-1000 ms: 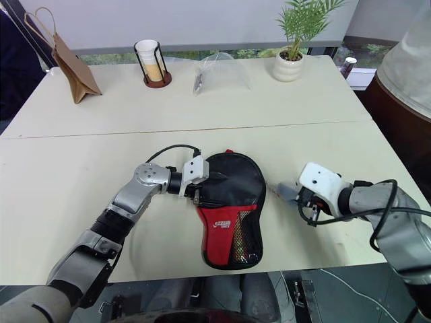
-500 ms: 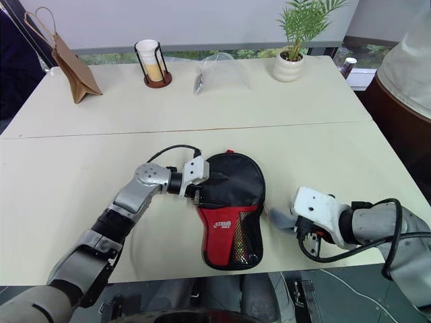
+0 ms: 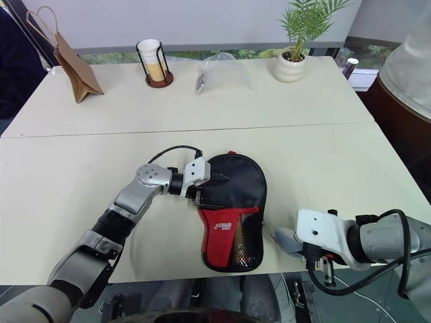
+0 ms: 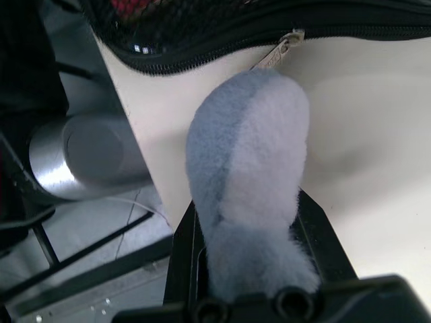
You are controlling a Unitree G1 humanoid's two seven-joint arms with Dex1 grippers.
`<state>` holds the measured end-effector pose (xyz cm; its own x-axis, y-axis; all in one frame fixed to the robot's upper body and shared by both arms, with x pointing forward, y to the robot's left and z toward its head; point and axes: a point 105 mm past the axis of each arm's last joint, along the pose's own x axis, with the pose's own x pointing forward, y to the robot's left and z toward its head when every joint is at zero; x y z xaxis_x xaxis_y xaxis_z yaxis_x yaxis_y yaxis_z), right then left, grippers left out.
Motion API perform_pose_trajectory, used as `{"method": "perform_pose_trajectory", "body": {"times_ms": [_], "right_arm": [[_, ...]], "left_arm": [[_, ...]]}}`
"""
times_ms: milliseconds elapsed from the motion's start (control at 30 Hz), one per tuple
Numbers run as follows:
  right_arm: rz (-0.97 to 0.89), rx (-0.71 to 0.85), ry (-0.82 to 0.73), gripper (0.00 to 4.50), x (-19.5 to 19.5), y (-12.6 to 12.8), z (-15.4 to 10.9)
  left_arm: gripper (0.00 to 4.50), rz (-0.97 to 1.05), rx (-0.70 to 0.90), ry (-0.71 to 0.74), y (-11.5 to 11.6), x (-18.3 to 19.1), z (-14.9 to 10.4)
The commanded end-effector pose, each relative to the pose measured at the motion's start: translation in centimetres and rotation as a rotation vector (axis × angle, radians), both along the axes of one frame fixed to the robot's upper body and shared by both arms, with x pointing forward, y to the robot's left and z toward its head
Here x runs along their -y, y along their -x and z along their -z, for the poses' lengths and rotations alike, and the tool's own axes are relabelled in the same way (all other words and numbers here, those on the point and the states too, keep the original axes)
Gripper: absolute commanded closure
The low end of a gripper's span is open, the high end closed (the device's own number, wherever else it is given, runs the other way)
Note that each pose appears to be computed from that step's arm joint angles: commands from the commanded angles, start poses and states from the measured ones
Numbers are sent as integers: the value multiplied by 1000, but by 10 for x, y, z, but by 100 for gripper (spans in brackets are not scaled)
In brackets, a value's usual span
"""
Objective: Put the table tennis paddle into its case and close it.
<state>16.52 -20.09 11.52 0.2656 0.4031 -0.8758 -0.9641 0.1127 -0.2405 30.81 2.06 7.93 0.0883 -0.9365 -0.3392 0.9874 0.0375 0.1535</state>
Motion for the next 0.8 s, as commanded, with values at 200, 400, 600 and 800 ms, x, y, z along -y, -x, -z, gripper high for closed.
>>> {"method": "perform_pose_trajectory", "body": {"times_ms": [200,400,600,800], "right_arm": [[-116,-85,76,436,-1,24,0],[-131,-90,74,436,-3,28,0],[-125,-69,74,436,-5,26,-4],[-59,19,84,305,6,1,-18]], "left_arm": [[22,-28,-66,-78,6,-8,25],[22,-25,-72,-78,8,-6,26],[22,-23,-74,-81,8,-6,27],[22,-28,-70,-83,5,-7,26]]}}
